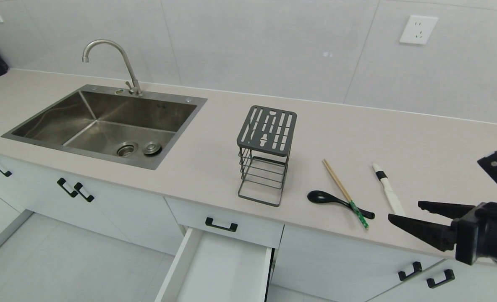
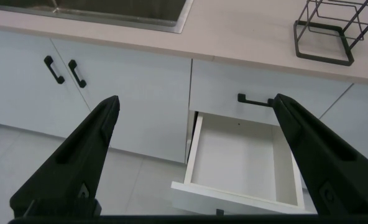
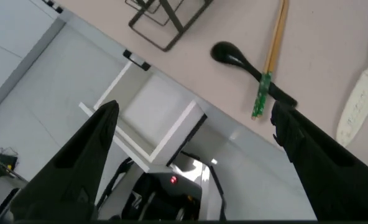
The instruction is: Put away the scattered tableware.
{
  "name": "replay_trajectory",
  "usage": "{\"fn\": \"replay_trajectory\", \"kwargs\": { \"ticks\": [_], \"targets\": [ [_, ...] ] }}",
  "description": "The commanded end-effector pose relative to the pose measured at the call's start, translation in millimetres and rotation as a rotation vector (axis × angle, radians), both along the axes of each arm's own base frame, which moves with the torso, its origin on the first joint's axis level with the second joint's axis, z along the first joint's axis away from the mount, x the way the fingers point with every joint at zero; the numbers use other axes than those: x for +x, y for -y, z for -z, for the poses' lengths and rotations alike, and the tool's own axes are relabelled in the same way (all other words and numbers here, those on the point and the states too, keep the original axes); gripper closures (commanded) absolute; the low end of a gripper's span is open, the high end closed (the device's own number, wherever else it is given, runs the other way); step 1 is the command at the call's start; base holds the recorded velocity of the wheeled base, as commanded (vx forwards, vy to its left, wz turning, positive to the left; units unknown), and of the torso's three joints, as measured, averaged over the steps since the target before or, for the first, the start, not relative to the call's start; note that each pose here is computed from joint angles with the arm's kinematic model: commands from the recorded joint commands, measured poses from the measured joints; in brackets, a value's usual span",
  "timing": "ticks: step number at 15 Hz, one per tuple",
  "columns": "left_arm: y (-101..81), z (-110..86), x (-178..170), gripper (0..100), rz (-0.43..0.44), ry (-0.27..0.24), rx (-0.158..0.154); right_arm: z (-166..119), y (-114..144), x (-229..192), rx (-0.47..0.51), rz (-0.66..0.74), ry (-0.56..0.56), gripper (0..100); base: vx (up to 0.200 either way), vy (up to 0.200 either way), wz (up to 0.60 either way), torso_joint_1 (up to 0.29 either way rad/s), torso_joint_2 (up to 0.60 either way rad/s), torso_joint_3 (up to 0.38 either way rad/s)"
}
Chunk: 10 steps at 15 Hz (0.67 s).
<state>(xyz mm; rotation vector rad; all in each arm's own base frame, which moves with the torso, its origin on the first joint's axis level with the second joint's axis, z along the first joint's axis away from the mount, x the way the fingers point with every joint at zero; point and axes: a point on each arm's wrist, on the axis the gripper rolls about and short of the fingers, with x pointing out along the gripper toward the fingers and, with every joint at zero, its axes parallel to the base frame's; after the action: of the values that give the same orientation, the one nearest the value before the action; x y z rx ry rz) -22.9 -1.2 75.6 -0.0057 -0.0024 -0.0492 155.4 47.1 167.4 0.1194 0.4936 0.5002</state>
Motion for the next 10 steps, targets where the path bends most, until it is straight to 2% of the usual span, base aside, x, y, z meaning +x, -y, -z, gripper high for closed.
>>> {"fn": "replay_trajectory", "kwargs": {
  "ticks": [1,4,10],
  "targets": [
    [0.0,-0.1,0.1,0,0.0,-0.001,0.0,10.1,6.2,13.9,0.007,0.068,-0.08,0,0.0,0.0,0.0,0.0,0.0,0.0],
    [0.0,-0.1,0.1,0,0.0,-0.001,0.0,37.6,3.5,35.7,-0.023,0.087,-0.229,0,0.0,0.0,0.0,0.0,0.0,0.0],
    [0.0,-0.1,0.1,0,0.0,-0.001,0.0,70.6,-19.2,55.1,-0.133,0.08,-0.321,0,0.0,0.0,0.0,0.0,0.0,0.0]
  ]
}}
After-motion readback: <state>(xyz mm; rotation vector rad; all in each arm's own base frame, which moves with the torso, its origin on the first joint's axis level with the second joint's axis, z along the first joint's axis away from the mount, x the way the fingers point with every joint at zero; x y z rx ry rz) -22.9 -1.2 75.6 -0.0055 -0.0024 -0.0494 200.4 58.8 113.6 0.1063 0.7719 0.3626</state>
